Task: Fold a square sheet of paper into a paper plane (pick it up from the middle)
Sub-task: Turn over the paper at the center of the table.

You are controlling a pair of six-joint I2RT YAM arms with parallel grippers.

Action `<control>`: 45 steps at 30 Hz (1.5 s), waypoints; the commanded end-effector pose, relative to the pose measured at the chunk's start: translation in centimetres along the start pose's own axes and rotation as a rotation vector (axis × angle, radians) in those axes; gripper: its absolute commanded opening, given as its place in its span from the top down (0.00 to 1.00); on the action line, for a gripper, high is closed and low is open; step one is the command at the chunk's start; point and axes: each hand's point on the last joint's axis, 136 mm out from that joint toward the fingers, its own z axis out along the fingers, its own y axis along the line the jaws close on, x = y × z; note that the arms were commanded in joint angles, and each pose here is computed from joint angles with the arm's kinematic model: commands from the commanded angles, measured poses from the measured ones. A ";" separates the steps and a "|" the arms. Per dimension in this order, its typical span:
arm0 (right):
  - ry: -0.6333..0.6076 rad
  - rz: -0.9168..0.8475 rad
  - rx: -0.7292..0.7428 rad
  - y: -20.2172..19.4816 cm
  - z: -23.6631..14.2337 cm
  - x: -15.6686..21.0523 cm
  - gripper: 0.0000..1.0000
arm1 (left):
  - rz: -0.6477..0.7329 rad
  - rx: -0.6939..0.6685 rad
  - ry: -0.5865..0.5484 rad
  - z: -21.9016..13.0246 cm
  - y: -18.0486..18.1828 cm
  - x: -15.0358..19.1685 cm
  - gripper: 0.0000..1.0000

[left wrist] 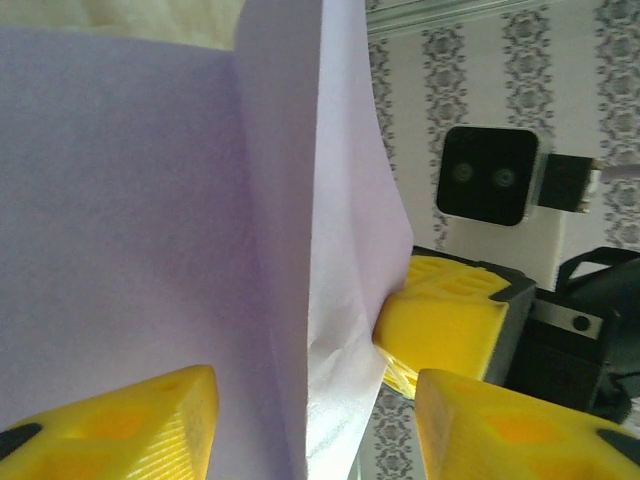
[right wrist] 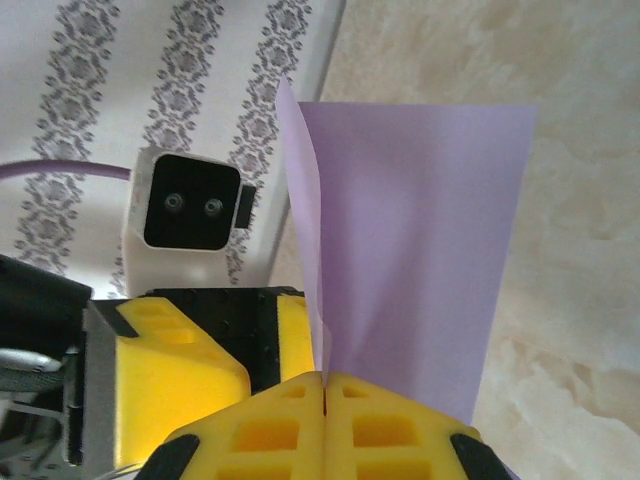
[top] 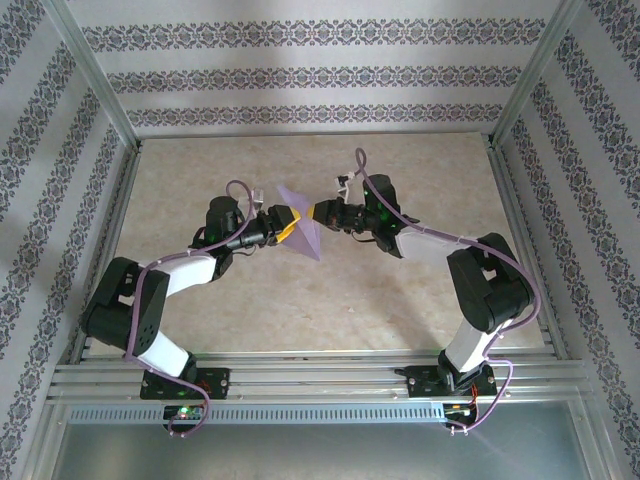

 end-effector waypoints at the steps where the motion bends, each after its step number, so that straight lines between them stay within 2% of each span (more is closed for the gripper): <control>1: -0.019 0.009 -0.093 2.3 -0.8 -0.8 1.00 | 0.064 0.140 0.003 0.1 -3.3 -0.1 0.49; 8: -0.026 0.057 -0.145 2.7 -0.8 -1.3 0.99 | 0.100 0.176 0.042 0.9 -4.2 0.7 0.54; 20: -0.025 0.109 -0.161 1.7 -0.5 -1.5 0.99 | 0.137 0.189 0.035 0.9 -4.9 0.7 0.73; 30: -0.018 0.146 -0.146 0.7 -0.3 -1.3 0.98 | 0.165 0.191 0.016 0.6 -5.2 0.5 0.75; 45: -0.014 0.171 -0.142 0.4 -0.3 -1.2 0.92 | 0.159 0.140 0.007 0.6 -4.2 0.5 0.87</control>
